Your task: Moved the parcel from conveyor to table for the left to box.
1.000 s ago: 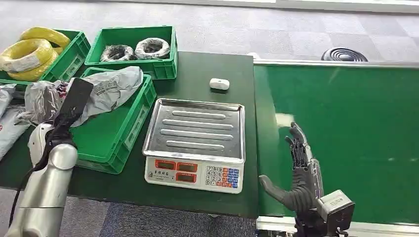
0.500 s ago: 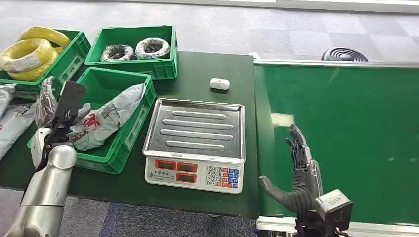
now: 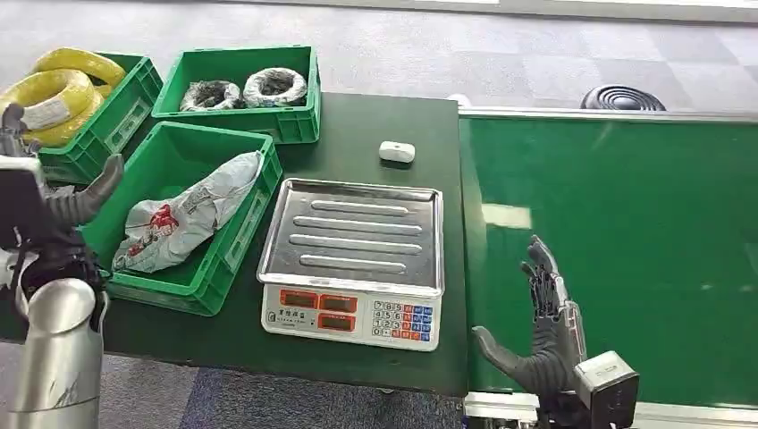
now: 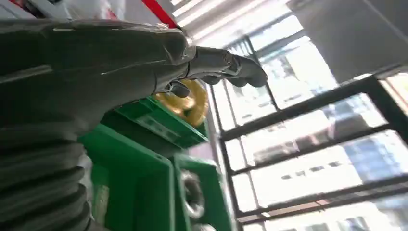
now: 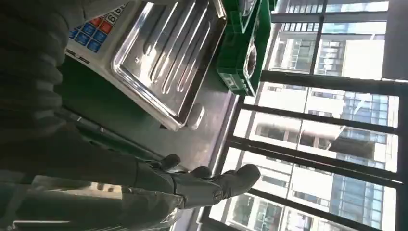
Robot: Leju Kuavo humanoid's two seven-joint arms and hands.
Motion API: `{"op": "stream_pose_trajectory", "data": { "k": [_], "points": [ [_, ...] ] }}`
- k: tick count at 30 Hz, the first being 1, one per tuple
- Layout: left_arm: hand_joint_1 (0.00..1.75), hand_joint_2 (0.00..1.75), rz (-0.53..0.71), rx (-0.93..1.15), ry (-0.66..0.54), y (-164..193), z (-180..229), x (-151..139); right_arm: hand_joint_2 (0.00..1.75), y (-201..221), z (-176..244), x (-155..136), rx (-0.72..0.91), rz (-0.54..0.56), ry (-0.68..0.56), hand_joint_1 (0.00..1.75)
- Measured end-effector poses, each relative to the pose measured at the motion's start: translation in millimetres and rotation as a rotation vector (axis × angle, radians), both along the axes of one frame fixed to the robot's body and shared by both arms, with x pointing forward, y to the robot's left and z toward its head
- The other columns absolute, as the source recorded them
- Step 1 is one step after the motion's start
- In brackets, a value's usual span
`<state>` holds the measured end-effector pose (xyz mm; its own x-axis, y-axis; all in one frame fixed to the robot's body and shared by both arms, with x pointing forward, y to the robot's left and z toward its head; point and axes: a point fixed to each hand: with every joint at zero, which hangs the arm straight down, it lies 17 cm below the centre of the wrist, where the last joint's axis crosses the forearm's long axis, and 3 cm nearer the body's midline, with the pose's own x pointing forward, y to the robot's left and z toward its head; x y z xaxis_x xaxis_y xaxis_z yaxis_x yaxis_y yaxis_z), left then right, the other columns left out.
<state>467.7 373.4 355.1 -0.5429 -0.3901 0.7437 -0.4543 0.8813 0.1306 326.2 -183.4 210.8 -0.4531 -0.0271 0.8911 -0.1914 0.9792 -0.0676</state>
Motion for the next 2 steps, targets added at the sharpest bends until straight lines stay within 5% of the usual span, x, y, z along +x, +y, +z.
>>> {"op": "stream_pose_trajectory", "data": {
  "k": [2],
  "points": [
    [0.0,1.75,-0.101,-0.01,-0.072,-16.4,-1.6,-41.3,1.75,-5.5,-13.5,-10.6,0.002,-0.012,0.037,0.0]
  ]
}}
